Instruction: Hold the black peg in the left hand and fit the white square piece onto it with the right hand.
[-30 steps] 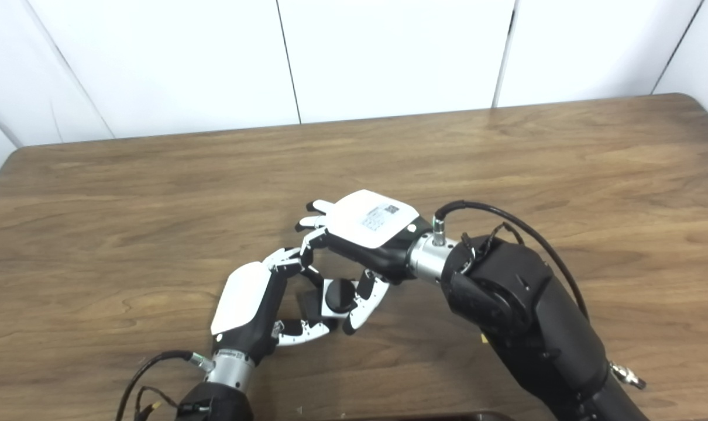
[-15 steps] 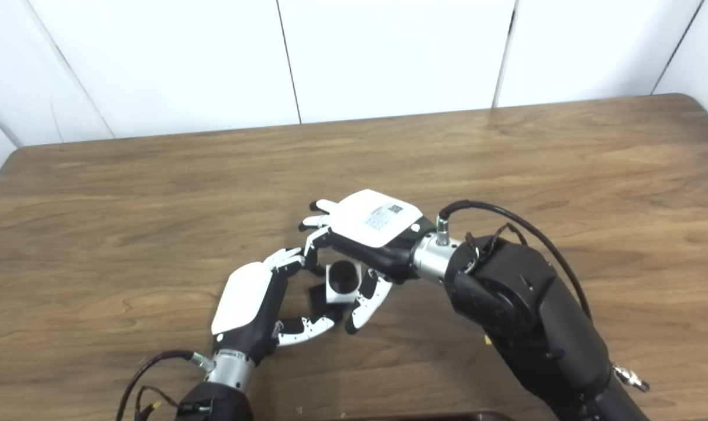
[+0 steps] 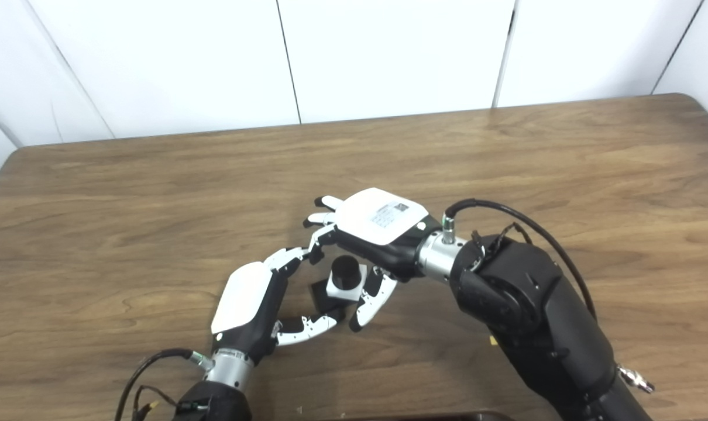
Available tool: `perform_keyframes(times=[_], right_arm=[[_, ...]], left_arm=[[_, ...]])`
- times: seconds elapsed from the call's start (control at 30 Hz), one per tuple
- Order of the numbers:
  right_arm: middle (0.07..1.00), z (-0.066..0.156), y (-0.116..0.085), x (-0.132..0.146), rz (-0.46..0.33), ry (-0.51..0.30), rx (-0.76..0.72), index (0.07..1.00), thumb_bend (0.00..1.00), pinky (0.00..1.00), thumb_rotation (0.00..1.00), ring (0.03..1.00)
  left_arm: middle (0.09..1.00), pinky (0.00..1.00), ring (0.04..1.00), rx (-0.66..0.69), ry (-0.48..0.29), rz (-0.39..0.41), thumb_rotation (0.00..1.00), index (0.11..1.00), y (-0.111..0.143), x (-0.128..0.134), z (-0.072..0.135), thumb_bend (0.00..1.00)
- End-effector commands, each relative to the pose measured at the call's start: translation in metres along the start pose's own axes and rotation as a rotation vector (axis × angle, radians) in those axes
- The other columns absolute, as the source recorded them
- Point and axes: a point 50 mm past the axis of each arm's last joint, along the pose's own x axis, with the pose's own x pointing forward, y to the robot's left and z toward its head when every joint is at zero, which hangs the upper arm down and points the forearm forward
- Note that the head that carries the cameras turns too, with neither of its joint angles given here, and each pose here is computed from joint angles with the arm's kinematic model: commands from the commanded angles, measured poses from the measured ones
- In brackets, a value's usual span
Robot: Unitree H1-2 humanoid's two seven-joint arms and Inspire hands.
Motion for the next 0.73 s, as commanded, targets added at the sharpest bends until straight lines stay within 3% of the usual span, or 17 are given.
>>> perform_keyframes(times=[0.0,0.27,0.43,0.47,0.6,0.7], right_arm=[[0.930,-0.001,-0.017,-0.005,-0.068,-0.001,-0.001,0.707,0.97,0.91,0.29,1.000],[0.924,-0.016,-0.019,-0.021,-0.124,0.050,0.064,0.740,0.97,0.89,0.32,0.988],[0.924,-0.029,-0.019,-0.034,-0.157,0.106,0.113,0.795,0.96,0.90,0.35,0.979],[0.926,-0.031,-0.019,-0.036,-0.164,0.116,0.122,0.813,0.96,0.89,0.35,0.978],[0.927,-0.041,-0.018,-0.046,-0.191,0.148,0.158,0.836,0.94,0.89,0.39,0.979],[0.922,-0.052,-0.012,-0.055,-0.207,0.185,0.181,0.864,0.87,0.88,0.47,0.969]], left_arm=[[0.872,0.81,0.912,-0.028,0.035,-0.054,0.41,0.814,-0.005,-0.004,-0.003,0.72],[0.892,0.82,0.925,-0.061,0.074,-0.016,0.54,0.860,0.010,-0.008,-0.010,0.75],[0.910,0.85,0.934,-0.102,0.081,0.029,0.63,0.884,0.020,-0.010,-0.017,0.71],[0.917,0.86,0.940,-0.106,0.082,0.037,0.71,0.890,0.022,-0.010,-0.019,0.70],[0.920,0.86,0.941,-0.128,0.092,0.076,0.84,0.894,0.030,-0.012,-0.025,0.69],[0.929,0.87,0.944,-0.136,0.105,0.101,0.95,0.916,0.036,-0.013,-0.033,0.65]])
